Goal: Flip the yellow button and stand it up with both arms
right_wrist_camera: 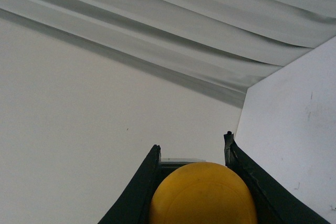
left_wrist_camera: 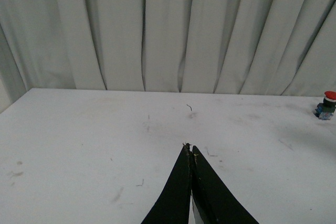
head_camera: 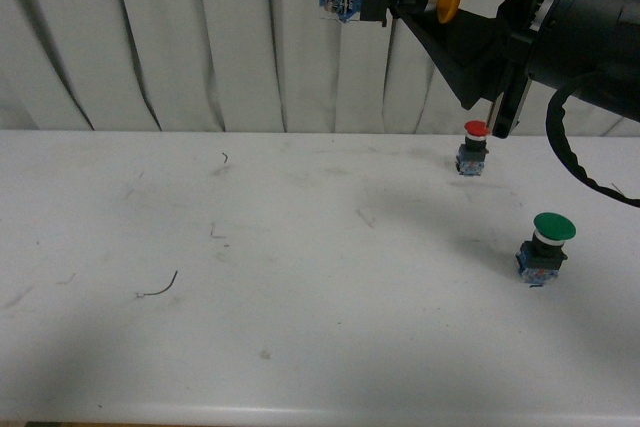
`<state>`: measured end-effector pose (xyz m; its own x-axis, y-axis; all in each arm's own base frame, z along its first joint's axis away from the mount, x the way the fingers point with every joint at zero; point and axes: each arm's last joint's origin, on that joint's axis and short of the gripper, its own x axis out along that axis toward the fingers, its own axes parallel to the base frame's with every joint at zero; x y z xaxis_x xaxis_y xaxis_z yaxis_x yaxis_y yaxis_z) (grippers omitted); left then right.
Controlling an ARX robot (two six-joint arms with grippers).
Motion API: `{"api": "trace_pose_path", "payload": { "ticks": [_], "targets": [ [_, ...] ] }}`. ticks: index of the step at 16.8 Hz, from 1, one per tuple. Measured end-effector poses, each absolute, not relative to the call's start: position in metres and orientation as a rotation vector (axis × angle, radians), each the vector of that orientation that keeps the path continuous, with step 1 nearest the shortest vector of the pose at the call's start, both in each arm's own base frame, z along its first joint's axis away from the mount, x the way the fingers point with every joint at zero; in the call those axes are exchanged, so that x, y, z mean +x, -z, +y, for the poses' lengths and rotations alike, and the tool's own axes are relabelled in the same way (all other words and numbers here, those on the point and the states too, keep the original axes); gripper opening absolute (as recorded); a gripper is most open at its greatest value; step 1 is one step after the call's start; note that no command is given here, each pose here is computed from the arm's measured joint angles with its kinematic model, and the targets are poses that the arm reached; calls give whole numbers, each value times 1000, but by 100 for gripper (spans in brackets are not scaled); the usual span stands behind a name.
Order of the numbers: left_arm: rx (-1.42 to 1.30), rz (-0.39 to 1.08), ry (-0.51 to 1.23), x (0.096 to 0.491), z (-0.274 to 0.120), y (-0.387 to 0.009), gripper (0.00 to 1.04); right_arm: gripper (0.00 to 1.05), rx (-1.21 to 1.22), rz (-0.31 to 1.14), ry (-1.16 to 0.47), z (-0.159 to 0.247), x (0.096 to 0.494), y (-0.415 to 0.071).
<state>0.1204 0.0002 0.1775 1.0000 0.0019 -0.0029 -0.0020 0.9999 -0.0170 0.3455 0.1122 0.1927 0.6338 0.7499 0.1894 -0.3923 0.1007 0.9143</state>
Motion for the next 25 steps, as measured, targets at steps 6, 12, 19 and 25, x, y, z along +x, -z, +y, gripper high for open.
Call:
{"api": "trace_pose_path", "payload": {
  "ticks": [6,12,19,25],
  "targets": [
    [-17,-11,-2,111,0,-170,2,35,1193,365,-878,114,345,-193],
    [-17,-19,-2,97,0,-169,2,35,1189,363,-877,114,345,-193],
    [-17,3,-1,98,0,-166,50,35,1020,255,-867,110,346,-195],
    [-16,3,-1,98,0,-166,100,34,591,103,-420,55,376,-215]
  ]
}}
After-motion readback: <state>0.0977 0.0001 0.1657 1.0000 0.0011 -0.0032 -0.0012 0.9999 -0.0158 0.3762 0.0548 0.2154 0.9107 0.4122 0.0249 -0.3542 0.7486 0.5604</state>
